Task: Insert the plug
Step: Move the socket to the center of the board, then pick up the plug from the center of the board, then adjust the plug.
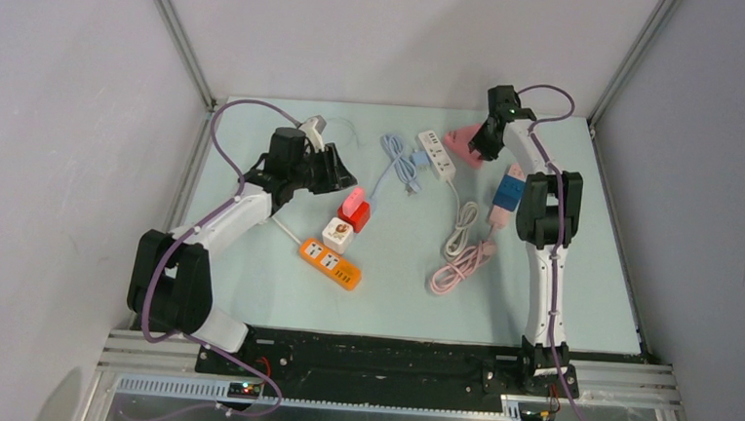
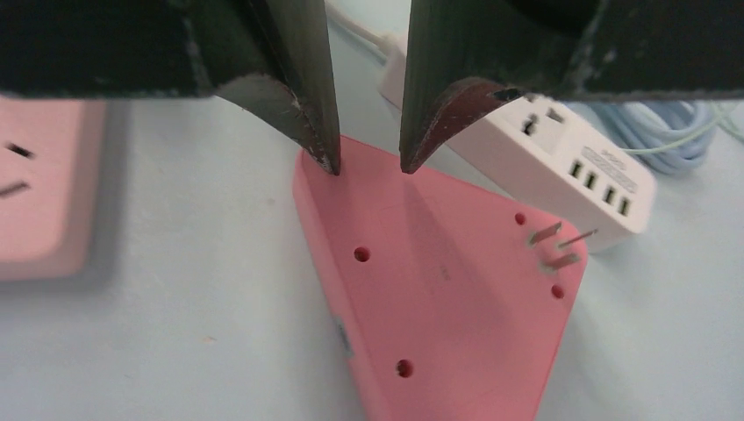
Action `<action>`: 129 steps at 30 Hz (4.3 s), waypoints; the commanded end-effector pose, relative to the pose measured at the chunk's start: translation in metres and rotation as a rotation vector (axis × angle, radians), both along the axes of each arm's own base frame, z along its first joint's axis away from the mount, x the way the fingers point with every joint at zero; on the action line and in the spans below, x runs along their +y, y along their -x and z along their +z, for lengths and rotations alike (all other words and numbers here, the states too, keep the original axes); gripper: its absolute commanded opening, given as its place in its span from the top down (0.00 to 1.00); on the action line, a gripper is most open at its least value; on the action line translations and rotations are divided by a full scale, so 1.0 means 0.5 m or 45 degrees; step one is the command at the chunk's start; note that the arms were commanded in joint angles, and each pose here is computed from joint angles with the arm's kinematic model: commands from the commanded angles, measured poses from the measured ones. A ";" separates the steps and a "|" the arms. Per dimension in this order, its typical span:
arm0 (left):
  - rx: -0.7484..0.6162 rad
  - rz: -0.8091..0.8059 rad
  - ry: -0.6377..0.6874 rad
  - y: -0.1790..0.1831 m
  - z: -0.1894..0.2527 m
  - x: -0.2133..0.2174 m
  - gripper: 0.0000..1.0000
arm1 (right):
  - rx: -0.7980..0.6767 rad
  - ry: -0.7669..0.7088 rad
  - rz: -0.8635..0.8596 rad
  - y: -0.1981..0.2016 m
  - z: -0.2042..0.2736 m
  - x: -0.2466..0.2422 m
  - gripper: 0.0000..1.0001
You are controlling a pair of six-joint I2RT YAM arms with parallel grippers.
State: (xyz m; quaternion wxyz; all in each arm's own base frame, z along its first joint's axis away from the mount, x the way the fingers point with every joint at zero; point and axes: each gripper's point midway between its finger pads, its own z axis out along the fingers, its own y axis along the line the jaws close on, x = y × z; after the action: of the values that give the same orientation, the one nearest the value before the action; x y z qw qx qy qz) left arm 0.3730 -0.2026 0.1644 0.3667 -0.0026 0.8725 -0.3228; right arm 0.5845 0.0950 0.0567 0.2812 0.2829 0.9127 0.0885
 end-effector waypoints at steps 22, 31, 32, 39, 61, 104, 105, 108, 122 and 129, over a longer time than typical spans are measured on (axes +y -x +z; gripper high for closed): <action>-0.083 -0.005 0.008 0.003 0.041 0.005 0.53 | -0.225 0.221 0.253 0.003 0.130 0.098 0.27; -0.082 0.019 -0.001 0.017 0.037 0.016 0.54 | -0.259 0.352 0.295 -0.037 0.067 0.083 0.35; -0.083 0.020 -0.004 0.018 0.036 0.017 0.54 | -0.277 0.360 0.298 -0.045 0.066 0.083 0.36; -0.078 0.025 -0.006 0.020 0.034 0.018 0.54 | -0.283 0.403 0.378 -0.067 0.049 0.091 0.50; -0.109 0.032 -0.002 0.016 0.052 0.019 0.53 | -0.360 0.381 0.412 -0.050 0.176 0.111 0.93; -0.494 -0.092 0.156 0.052 0.298 -0.115 0.17 | -0.668 -1.016 0.880 0.428 0.664 0.470 0.88; -0.495 -0.071 0.152 0.050 0.296 -0.113 0.17 | -0.673 -1.023 0.867 0.427 0.673 0.474 0.89; -0.505 -0.030 0.149 0.059 0.297 -0.115 0.17 | -0.656 -1.032 0.808 0.427 0.673 0.489 0.89; -0.388 0.215 0.172 0.027 0.257 -0.110 0.39 | -0.521 -0.989 0.596 0.429 0.646 0.521 0.81; -0.339 0.170 0.164 0.024 0.226 -0.137 0.65 | -0.449 -0.992 0.547 0.431 0.630 0.531 0.80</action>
State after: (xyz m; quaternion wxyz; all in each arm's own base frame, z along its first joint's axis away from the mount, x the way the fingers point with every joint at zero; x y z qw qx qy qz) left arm 0.3554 -0.2674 0.2709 0.4926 -0.0342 0.7964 -0.3491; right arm 0.3709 0.3569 0.3390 0.2731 0.1410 0.8087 0.5016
